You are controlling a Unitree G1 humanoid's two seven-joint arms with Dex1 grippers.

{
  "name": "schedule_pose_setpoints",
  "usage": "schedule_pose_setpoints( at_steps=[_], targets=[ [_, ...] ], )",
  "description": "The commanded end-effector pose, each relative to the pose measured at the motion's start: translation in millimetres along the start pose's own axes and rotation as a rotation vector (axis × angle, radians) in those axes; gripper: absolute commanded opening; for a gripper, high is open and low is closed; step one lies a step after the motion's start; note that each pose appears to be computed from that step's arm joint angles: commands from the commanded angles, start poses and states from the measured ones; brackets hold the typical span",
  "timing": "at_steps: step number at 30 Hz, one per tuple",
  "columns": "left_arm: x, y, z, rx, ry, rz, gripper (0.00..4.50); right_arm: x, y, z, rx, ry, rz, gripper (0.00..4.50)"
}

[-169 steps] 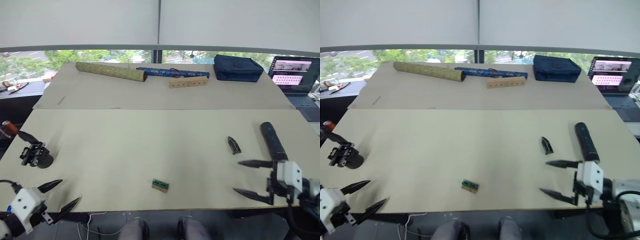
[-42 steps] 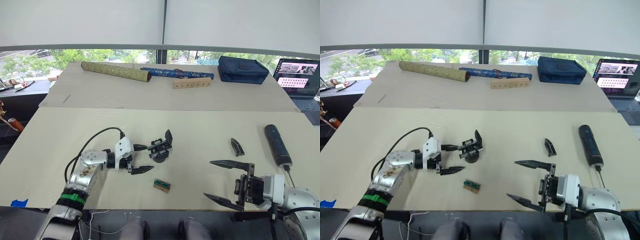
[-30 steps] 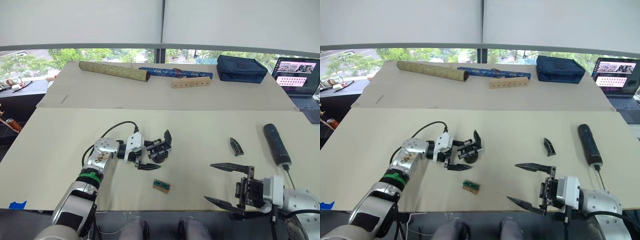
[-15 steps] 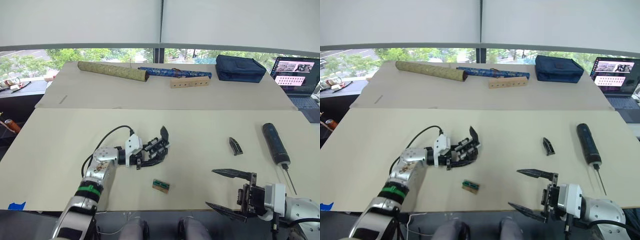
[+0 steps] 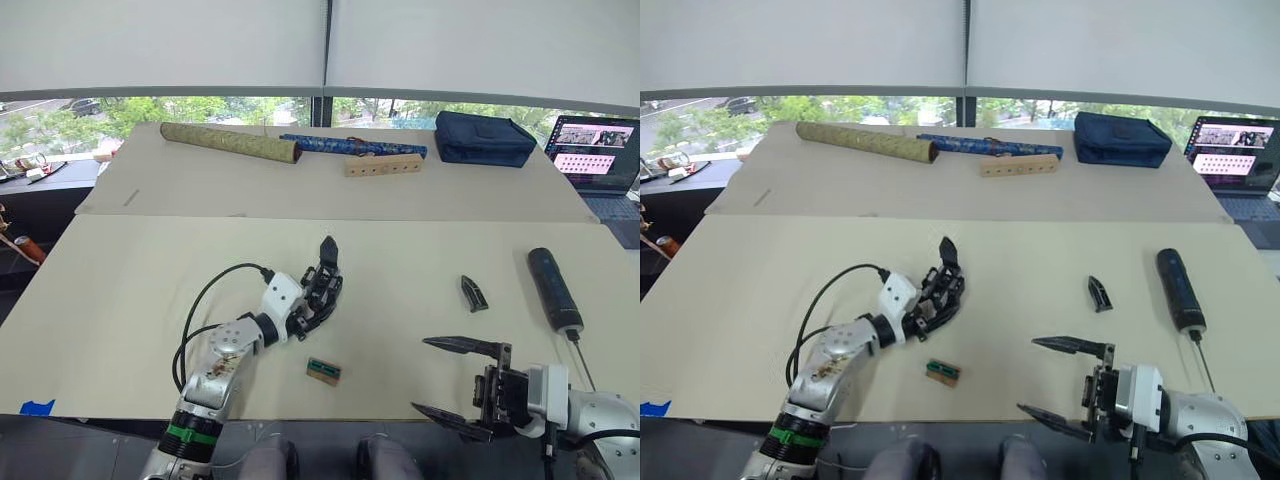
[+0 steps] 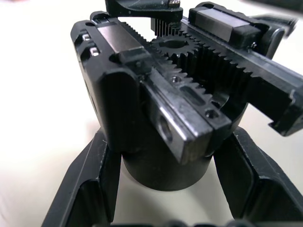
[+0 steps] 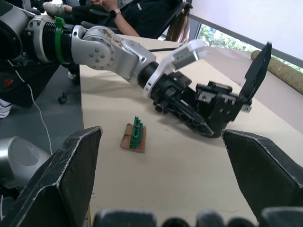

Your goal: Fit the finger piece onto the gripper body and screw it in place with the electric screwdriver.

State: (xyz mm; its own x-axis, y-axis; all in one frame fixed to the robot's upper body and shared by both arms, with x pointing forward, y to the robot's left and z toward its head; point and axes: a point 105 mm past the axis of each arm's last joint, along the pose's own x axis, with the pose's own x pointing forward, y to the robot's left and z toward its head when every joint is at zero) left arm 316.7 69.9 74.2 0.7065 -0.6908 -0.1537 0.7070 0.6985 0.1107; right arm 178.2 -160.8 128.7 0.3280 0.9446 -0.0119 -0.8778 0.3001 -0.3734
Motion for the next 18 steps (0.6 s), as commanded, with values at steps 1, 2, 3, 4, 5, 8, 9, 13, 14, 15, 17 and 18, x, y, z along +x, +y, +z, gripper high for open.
schedule_pose_setpoints(
  at_steps=[1, 2, 3, 4, 5, 8, 9, 13, 14, 15, 17, 18],
  targets=[
    [2, -4, 25, 0.044, -0.076, 0.026, 2.31, -2, 0, 8, -0.030, -0.026, -0.003, 4.50],
    [3, -7, 23, 0.036, -0.068, 0.023, 2.31, -2, 0, 8, -0.027, -0.026, -0.004, 4.50],
    [3, -9, 22, 0.022, -0.066, 0.021, 2.31, -3, 1, 8, -0.025, -0.027, -0.005, 4.50],
    [4, -10, 22, 0.020, -0.065, 0.021, 2.31, -3, 1, 8, -0.023, -0.028, -0.006, 4.50],
    [4, -11, 21, 0.017, -0.063, 0.018, 2.31, -3, 1, 8, -0.023, -0.029, -0.007, 4.50],
    [2, -10, 17, 0.015, -0.058, 0.016, 2.81, -3, 0, 9, -0.031, -0.035, -0.019, 4.50],
    [0, -10, 14, 0.014, -0.052, 0.015, 3.36, -3, -1, 10, -0.032, -0.037, -0.023, 4.50],
    [-9, -2, 4, -0.022, -0.033, 0.027, 4.48, -5, -8, 11, -0.034, -0.042, -0.073, 4.50],
    [-12, 1, 3, -0.023, -0.031, 0.028, 4.48, -6, -11, 11, -0.033, -0.044, -0.092, 4.50],
    [-15, 4, 2, -0.021, -0.029, 0.019, 4.48, -8, -13, 11, -0.033, -0.044, -0.111, 4.50],
    [-22, 11, 0, -0.024, -0.019, -0.017, 4.48, -11, -18, 13, -0.031, -0.044, -0.151, 4.50],
    [-25, 13, -1, -0.034, -0.015, -0.047, 4.48, -12, -21, 13, -0.030, -0.044, -0.173, 4.50]
  ],
)
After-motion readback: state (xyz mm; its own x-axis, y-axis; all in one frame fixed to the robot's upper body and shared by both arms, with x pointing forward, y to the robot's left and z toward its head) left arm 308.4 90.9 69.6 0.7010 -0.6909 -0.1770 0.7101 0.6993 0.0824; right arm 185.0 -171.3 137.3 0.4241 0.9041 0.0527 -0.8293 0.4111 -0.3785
